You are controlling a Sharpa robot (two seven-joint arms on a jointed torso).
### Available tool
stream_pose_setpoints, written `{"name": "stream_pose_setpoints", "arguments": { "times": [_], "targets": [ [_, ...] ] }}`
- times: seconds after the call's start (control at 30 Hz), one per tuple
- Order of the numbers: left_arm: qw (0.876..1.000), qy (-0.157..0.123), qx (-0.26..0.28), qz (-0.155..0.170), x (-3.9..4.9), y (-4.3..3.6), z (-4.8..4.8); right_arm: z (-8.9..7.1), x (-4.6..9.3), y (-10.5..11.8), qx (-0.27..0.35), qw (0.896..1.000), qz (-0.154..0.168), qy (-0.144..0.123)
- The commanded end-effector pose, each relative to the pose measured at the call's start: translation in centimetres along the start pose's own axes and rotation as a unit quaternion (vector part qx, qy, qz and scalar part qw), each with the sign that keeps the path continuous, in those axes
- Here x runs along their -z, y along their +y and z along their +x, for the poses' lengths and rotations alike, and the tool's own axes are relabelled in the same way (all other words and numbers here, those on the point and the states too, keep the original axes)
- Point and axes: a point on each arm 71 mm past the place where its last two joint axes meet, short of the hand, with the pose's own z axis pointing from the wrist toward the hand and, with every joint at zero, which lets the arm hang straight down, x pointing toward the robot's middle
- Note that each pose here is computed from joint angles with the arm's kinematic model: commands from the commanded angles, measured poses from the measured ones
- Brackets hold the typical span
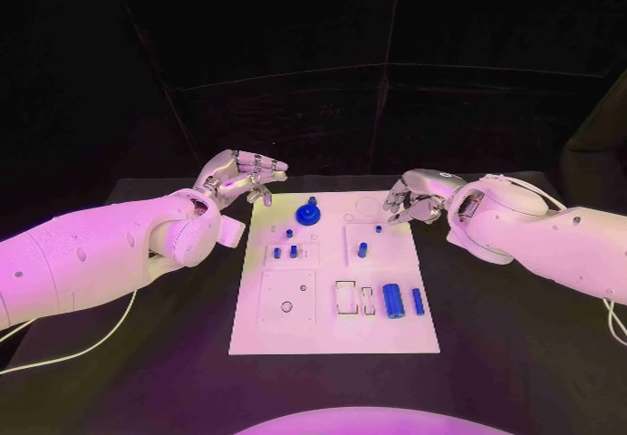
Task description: Assemble the parts on the task board
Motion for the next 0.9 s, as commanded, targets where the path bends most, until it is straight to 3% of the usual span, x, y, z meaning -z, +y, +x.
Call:
{"name": "stream_pose_setpoints", "arguments": {
  "times": [0.03,0.37,0.9],
  "targets": [
    [0.997,-0.025,0.065,0.023,0.24,-0.39,-0.07,0.5,-0.1,0.4,0.056,0.998,-0.002,0.006],
    [0.996,-0.03,0.078,0.018,0.59,-0.41,0.22,2.4,-0.5,0.8,0.062,0.997,-0.003,0.038],
    [0.996,-0.026,0.087,0.012,0.64,-0.35,0.41,3.5,-1.3,1.8,0.064,0.996,-0.007,0.055]
  ]
}}
